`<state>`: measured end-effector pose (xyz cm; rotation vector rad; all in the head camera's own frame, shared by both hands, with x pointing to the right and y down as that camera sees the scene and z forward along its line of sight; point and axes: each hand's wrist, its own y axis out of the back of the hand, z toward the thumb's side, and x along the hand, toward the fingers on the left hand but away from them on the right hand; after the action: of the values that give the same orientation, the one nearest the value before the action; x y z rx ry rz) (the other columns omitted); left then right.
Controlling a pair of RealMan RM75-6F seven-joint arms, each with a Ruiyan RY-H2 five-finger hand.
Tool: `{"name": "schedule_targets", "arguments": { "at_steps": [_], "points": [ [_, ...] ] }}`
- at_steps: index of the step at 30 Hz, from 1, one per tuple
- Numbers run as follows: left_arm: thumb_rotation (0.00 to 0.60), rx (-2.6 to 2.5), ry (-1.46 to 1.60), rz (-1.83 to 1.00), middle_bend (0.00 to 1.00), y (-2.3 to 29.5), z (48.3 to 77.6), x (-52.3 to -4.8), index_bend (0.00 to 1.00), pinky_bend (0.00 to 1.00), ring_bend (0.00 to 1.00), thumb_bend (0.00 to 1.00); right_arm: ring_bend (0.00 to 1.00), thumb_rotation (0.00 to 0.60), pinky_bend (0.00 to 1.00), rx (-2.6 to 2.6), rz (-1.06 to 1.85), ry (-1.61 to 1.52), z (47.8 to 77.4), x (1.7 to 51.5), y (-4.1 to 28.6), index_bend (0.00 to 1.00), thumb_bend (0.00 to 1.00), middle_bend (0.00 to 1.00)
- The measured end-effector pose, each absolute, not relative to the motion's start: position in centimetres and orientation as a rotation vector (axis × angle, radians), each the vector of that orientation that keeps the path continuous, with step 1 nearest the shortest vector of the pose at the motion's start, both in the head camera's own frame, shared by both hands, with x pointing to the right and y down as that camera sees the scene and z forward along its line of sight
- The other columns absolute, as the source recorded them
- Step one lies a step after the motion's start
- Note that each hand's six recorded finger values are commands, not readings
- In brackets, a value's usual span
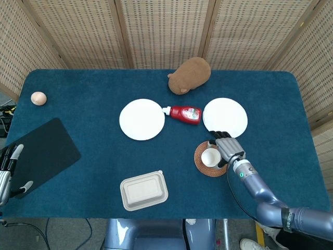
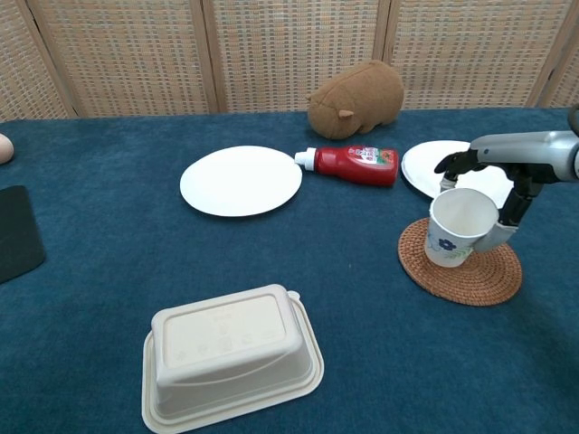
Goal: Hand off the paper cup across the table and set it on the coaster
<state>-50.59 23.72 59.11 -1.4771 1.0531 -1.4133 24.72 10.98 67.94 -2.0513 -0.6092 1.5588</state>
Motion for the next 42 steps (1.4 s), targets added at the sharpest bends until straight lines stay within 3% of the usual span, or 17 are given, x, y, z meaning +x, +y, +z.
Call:
{"name": "schedule_targets", "arguments": {
  "at_steps": [6,10,20,29,42],
  "points": [
    [0.6,-1.48,1.045,-1.414,0.0,23.8,59.2,-50.4,0.0,0.0,0.0,0.07,0.0,0.6,0.0,-2.034,1.581,-0.596,68.5,25.3,11.1,0.1,0.02,0.0],
    [0.6,-1.479,1.048,-1.41,0.0,23.8,59.1,-50.3,0.0,0.0,0.0,0.07,0.0,0.6,0.0,-1.991,1.592,-0.592,68.4,25.8,11.0,0.01,0.02,0.0],
    [0.6,-1.476,1.057,-1.399,0.0,23.8,58.8,-50.4,0.0,0.0,0.0,0.07,0.0,0.6,0.0,-1.806,1.631,-0.579,67.3,28.2,10.6,0.0,0.02,0.0],
    [0.6,-1.478,1.054,-1.395,0.0,23.8,58.7,-50.3,0.0,0.0,0.0,0.07,0.0,0.6,0.0,-1.643,1.642,-0.713,64.6,33.0,11.7,0.0,0.02,0.0],
    [0.6,-1.487,1.069,-1.353,0.0,23.6,57.7,-48.8,0.0,0.0,0.0,0.07,0.0,0.6,0.0,-1.556,1.518,-1.001,60.3,39.1,19.9,0.0,0.02,0.0]
  ]
}}
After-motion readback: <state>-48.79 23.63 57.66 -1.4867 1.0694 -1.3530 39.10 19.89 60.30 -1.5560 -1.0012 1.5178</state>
